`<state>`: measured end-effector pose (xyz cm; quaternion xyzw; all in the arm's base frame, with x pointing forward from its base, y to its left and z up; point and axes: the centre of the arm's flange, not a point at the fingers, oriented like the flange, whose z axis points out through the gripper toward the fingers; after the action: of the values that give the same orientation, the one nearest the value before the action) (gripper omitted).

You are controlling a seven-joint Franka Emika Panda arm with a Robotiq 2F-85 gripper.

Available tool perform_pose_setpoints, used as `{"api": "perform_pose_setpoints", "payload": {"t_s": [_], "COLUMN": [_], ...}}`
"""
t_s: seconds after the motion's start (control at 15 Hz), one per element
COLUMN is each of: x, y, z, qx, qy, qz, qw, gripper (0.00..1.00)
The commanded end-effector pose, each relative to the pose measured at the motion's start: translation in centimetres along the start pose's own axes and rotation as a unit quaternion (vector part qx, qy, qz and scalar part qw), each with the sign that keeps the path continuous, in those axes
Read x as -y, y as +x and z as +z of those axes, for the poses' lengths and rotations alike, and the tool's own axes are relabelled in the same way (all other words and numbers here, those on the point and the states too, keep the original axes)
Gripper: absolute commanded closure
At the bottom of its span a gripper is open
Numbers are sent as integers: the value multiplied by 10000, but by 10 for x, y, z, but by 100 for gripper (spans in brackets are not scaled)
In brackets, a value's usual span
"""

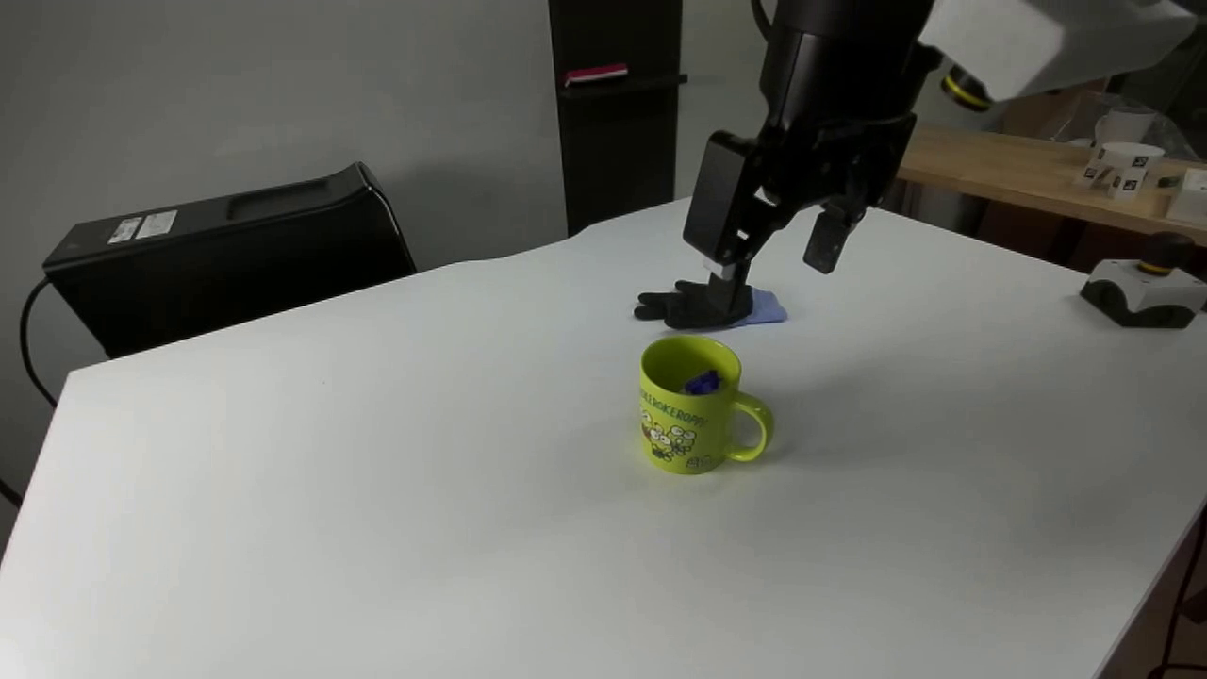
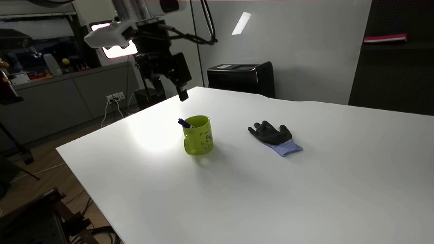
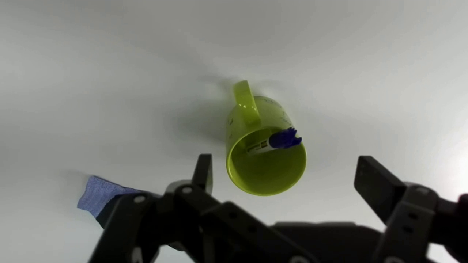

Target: Take the pen out of the mug and put it on the table

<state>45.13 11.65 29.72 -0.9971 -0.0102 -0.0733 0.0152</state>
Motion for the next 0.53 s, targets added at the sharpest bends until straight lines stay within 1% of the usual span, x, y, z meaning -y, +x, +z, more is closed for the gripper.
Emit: {"api": "perform_pose_setpoints", "payload": {"t_s": [0.0, 0.47], "x": [0, -1], "y": [0, 0], "z": [0, -1], "qx": [3, -8], "qy": [-2, -2], "qz": [2, 4], "qw": [10000, 10000], "gripper": [0, 0]}}
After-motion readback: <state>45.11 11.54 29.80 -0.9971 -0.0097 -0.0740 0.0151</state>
